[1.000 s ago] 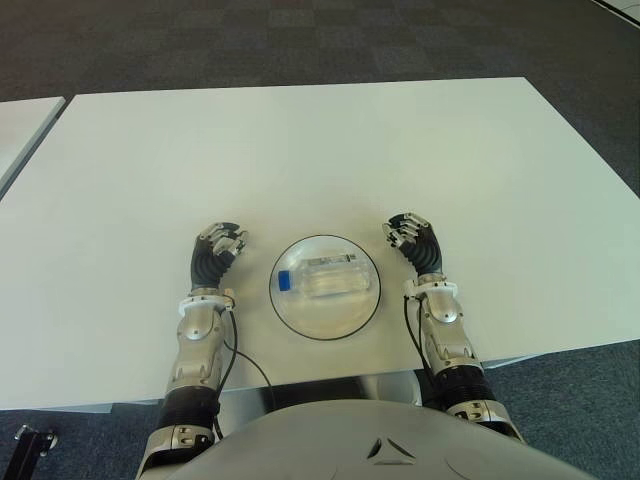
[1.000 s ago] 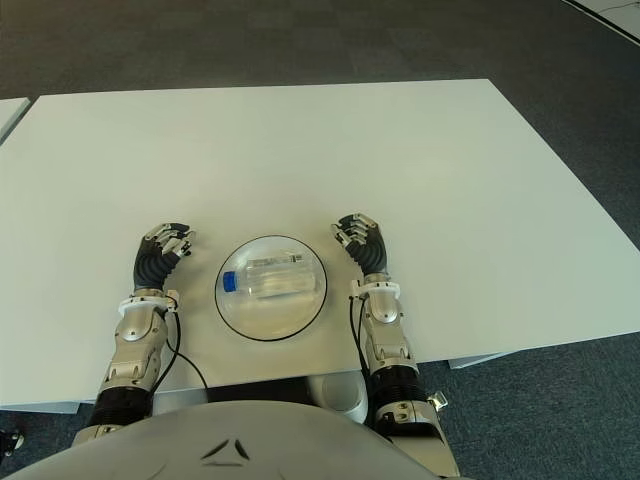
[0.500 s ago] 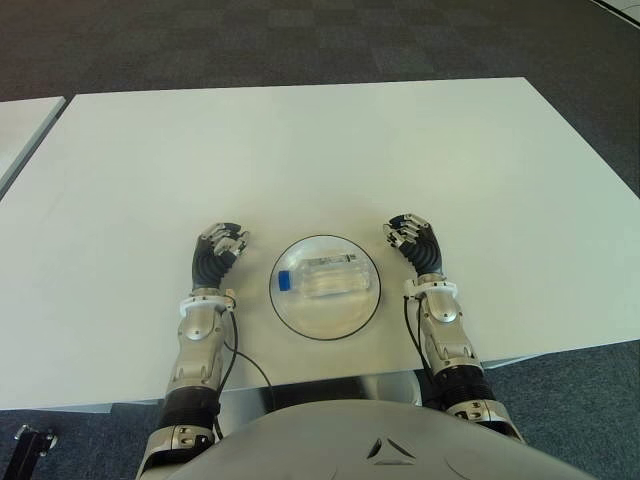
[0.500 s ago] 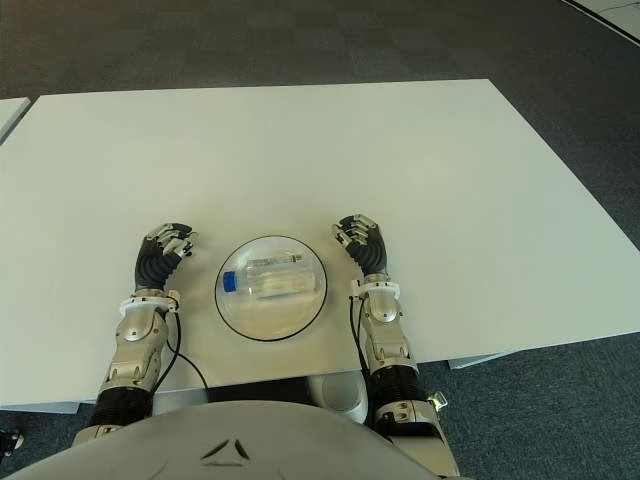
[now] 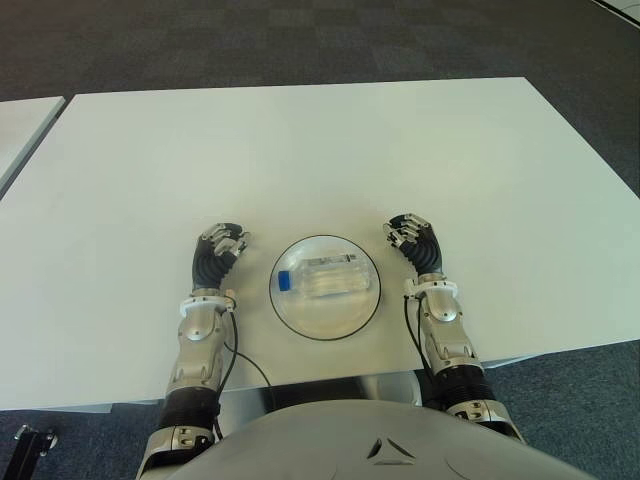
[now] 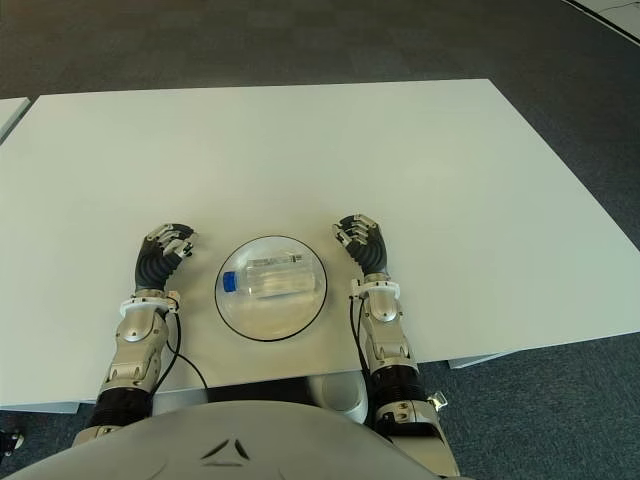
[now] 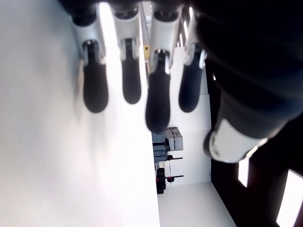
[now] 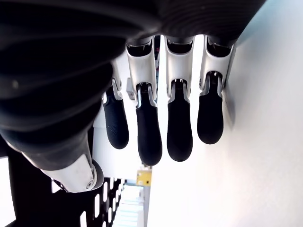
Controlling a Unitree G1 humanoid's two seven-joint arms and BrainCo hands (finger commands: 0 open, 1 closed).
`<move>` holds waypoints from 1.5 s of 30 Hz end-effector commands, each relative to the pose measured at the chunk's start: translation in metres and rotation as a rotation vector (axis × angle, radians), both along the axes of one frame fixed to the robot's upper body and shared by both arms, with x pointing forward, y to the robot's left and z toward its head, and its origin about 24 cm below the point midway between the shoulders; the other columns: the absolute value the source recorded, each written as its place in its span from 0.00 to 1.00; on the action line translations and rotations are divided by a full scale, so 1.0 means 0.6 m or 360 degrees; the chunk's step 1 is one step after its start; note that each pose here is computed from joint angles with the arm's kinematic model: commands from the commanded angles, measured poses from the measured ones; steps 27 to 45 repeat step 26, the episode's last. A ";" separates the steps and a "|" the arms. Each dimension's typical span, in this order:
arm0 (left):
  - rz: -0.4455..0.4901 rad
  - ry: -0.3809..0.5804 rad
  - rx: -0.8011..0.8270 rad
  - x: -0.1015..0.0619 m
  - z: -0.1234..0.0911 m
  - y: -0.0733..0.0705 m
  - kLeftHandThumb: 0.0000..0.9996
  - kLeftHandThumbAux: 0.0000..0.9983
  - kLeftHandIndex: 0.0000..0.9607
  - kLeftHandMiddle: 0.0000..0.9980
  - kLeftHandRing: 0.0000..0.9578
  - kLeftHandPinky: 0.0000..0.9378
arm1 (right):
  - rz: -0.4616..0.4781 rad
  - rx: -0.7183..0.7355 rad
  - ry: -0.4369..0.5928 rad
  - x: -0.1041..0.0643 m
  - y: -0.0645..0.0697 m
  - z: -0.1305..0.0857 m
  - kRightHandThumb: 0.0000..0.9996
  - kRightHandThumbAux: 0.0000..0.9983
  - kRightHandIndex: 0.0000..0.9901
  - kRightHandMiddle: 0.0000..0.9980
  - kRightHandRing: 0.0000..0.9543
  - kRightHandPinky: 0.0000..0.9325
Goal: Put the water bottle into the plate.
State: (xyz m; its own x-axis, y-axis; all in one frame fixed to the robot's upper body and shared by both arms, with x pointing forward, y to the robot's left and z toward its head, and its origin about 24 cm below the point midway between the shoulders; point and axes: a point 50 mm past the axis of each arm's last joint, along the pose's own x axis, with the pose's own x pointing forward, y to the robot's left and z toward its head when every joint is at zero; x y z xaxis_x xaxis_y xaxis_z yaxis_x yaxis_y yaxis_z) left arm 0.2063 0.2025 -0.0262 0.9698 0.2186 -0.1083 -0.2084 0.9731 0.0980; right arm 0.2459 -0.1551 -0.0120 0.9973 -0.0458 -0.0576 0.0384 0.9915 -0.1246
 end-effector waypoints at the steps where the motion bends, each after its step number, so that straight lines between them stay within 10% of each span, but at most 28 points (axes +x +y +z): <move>1: -0.0003 0.0080 -0.0011 -0.009 -0.014 -0.005 0.70 0.71 0.45 0.58 0.58 0.57 | -0.0002 -0.0013 0.0052 -0.004 -0.001 -0.008 0.71 0.73 0.44 0.57 0.59 0.61; 45: -0.0018 0.0071 -0.0013 -0.008 -0.012 -0.006 0.70 0.71 0.45 0.58 0.59 0.59 | 0.0006 -0.0019 0.0032 -0.003 -0.001 -0.004 0.71 0.73 0.44 0.57 0.58 0.58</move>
